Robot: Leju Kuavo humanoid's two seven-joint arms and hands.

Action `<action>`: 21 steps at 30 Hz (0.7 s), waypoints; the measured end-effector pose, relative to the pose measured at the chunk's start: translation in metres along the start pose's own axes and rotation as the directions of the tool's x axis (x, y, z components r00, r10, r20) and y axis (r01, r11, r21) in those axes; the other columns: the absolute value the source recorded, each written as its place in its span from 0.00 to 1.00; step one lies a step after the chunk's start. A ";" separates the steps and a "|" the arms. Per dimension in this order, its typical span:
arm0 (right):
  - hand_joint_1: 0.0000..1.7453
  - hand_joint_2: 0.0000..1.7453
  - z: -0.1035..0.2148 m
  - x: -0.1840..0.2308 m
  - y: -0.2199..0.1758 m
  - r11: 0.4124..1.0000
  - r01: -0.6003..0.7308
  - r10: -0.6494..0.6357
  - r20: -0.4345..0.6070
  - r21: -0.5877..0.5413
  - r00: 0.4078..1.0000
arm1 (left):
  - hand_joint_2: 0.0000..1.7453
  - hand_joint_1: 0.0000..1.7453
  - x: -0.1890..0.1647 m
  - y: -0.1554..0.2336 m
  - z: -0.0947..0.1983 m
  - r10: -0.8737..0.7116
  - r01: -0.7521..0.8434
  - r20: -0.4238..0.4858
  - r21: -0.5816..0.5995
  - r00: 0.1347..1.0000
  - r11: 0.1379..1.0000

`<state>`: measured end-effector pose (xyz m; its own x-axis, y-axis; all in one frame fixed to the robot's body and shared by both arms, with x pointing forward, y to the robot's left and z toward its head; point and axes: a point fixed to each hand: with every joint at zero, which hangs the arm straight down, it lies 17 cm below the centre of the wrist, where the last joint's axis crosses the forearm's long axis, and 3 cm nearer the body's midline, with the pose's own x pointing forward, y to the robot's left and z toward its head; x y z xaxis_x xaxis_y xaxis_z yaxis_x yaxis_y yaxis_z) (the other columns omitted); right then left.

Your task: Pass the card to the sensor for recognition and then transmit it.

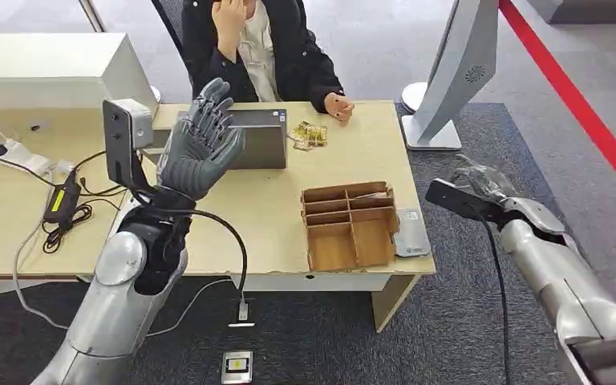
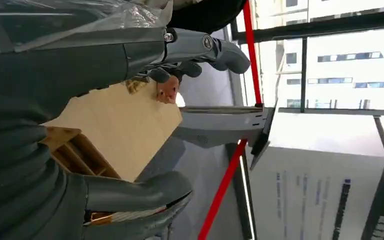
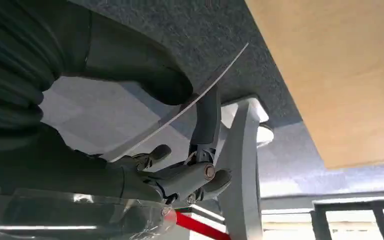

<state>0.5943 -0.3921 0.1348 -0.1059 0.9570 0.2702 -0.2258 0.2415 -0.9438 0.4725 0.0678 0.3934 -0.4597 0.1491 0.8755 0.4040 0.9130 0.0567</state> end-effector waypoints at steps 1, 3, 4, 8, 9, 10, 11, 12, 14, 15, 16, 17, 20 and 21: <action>1.00 1.00 0.002 0.002 0.008 1.000 -0.001 0.001 0.003 0.019 1.000 | 1.00 0.00 0.000 -0.001 0.000 0.000 0.000 -0.001 -0.004 1.000 1.000; 1.00 1.00 0.006 0.006 0.024 0.999 -0.005 0.004 0.013 0.050 1.000 | 1.00 0.00 -0.001 -0.002 0.001 0.002 -0.002 -0.003 -0.009 1.000 1.000; 1.00 1.00 0.007 0.010 0.028 0.998 -0.008 0.007 0.022 0.056 1.000 | 1.00 0.00 -0.002 -0.002 0.001 0.002 -0.002 -0.004 -0.010 1.000 1.000; 1.00 1.00 0.010 0.019 0.040 0.997 -0.008 0.004 0.045 0.079 0.999 | 1.00 0.00 -0.003 -0.003 0.002 0.002 -0.002 -0.007 -0.014 1.000 1.000; 1.00 1.00 0.011 0.022 0.043 0.996 -0.009 0.005 0.053 0.086 0.999 | 1.00 0.00 -0.003 -0.003 0.002 0.002 -0.002 -0.007 -0.014 1.000 1.000; 1.00 1.00 0.012 0.024 0.046 0.996 -0.011 0.005 0.058 0.092 0.998 | 1.00 0.00 -0.003 -0.003 0.002 0.002 -0.003 -0.008 -0.014 1.000 1.000; 1.00 1.00 0.012 0.027 0.048 0.995 -0.014 0.007 0.065 0.099 0.998 | 1.00 0.00 -0.004 -0.003 0.003 0.002 -0.002 -0.008 -0.015 1.000 1.000; 1.00 1.00 0.013 0.030 0.052 0.994 -0.018 0.010 0.072 0.106 0.997 | 1.00 0.00 -0.004 -0.003 0.003 0.001 -0.001 -0.008 -0.017 1.000 1.000; 1.00 1.00 0.014 0.037 0.057 0.992 -0.023 0.013 0.083 0.120 0.996 | 1.00 0.00 -0.003 -0.005 0.003 0.001 -0.001 -0.006 -0.024 1.000 1.000; 1.00 1.00 0.015 0.041 0.060 0.992 -0.023 0.011 0.090 0.128 0.996 | 1.00 0.00 -0.003 -0.005 0.003 0.001 -0.001 -0.006 -0.025 1.000 1.000; 1.00 1.00 0.015 0.044 0.063 0.991 -0.022 0.010 0.094 0.134 0.996 | 1.00 0.00 -0.003 -0.006 0.003 0.000 -0.001 -0.005 -0.028 1.000 1.000; 1.00 1.00 0.016 0.046 0.064 0.990 -0.021 0.008 0.096 0.138 0.995 | 1.00 0.00 -0.003 -0.006 0.003 0.000 -0.001 -0.005 -0.031 1.000 1.000; 1.00 1.00 0.018 0.052 0.069 0.989 -0.022 0.006 0.105 0.148 0.994 | 1.00 0.00 -0.003 -0.007 0.003 0.000 0.000 -0.005 -0.034 1.000 0.999; 1.00 1.00 0.019 0.054 0.070 0.988 -0.022 0.005 0.109 0.151 0.994 | 1.00 0.00 -0.003 -0.007 0.003 0.000 0.000 -0.005 -0.035 1.000 0.999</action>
<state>0.5546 -0.3268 0.0871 -0.2116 0.9352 0.2841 -0.3666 0.1935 -0.9100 0.4684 0.0621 0.3887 -0.4556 0.1473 0.8779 0.4316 0.8991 0.0731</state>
